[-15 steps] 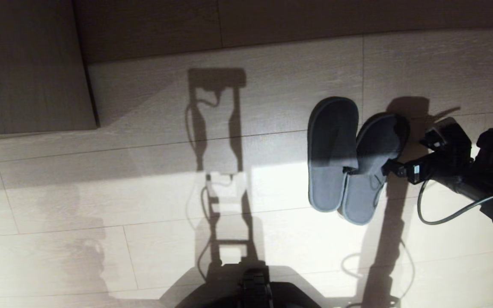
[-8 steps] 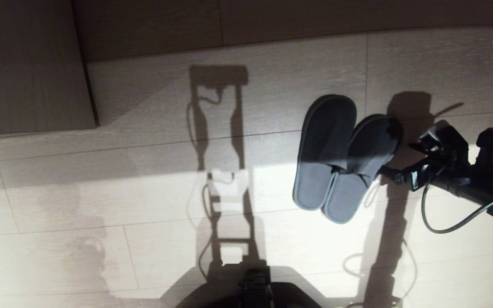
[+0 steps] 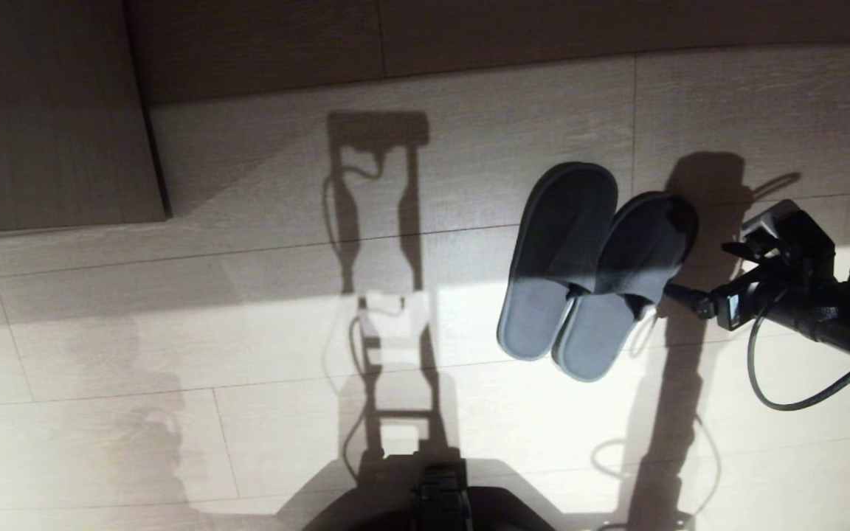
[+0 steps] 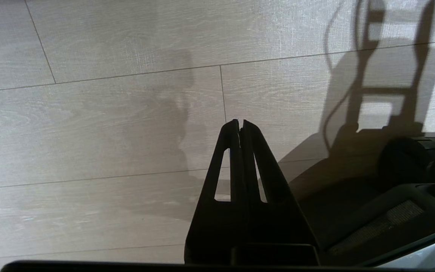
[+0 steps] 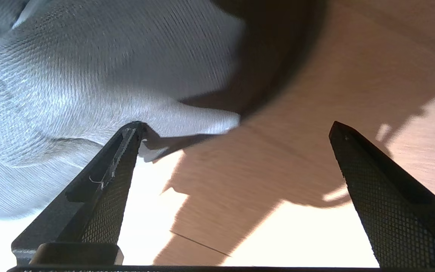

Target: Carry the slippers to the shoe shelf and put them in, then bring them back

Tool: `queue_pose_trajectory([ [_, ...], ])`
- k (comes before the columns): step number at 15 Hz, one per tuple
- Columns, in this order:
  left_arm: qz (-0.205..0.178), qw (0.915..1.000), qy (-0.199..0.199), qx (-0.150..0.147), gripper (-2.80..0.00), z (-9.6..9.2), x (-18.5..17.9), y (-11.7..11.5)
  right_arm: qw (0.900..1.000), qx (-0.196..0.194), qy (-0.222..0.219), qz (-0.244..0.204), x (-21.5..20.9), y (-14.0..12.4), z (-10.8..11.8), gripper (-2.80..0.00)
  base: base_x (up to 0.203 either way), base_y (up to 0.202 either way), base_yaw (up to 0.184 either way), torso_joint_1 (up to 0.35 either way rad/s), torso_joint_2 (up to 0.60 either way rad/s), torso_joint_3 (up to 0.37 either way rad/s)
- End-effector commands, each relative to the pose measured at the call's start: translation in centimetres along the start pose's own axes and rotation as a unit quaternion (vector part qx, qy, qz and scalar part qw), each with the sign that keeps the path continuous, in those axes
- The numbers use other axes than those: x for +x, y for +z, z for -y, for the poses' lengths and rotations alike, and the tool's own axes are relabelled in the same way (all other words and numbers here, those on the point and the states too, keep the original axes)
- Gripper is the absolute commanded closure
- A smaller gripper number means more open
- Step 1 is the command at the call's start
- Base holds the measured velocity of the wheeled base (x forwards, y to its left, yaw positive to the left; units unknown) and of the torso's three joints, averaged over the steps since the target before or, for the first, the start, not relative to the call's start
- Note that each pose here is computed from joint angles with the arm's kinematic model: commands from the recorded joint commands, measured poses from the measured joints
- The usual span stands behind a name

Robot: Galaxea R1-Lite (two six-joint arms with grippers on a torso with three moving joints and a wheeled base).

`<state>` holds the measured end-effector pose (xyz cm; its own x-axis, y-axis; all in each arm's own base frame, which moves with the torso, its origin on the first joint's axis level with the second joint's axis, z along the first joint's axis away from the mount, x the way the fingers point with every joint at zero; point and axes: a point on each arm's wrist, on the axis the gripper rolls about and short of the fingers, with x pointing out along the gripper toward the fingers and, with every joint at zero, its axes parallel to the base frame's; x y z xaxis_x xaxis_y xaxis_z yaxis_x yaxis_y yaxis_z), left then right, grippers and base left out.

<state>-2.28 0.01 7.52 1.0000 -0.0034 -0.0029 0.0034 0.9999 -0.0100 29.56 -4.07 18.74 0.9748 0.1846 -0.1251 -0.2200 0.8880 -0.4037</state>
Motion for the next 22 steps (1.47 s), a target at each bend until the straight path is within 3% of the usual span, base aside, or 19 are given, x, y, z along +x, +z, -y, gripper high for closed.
queue_pose_trajectory([
  [1, 0.000, 1.0000, 0.000, 0.000, 0.00, 0.0, 0.0, 0.0, 1.000, -0.006, -0.010, 0.013, -0.9, 0.7, 0.3, -2.80, 0.000, 0.000, 0.000, 0.000, 0.00, 0.000],
  [8, 0.000, 1.0000, 0.000, 0.000, 0.00, 0.0, 0.0, 0.0, 1.000, 0.009, -0.003, 0.011, -4.5, 0.9, 0.0, -2.80, 0.000, 0.000, 0.000, 0.000, 0.00, 0.000],
  [19, 0.000, 1.0000, 0.000, 0.000, 0.00, 0.0, 0.0, 0.0, 0.993, 0.067, -0.037, 0.094, -15.2, 4.1, -2.9, -2.80, 0.000, 0.000, 0.000, 0.000, 0.00, 0.000],
  [22, 0.000, 1.0000, 0.000, 0.000, 0.00, 0.0, 0.0, 0.0, 0.992, 0.078, -0.036, 0.094, -17.2, 4.3, -3.8, -2.80, 0.000, 0.000, 0.000, 0.000, 0.00, 0.000],
])
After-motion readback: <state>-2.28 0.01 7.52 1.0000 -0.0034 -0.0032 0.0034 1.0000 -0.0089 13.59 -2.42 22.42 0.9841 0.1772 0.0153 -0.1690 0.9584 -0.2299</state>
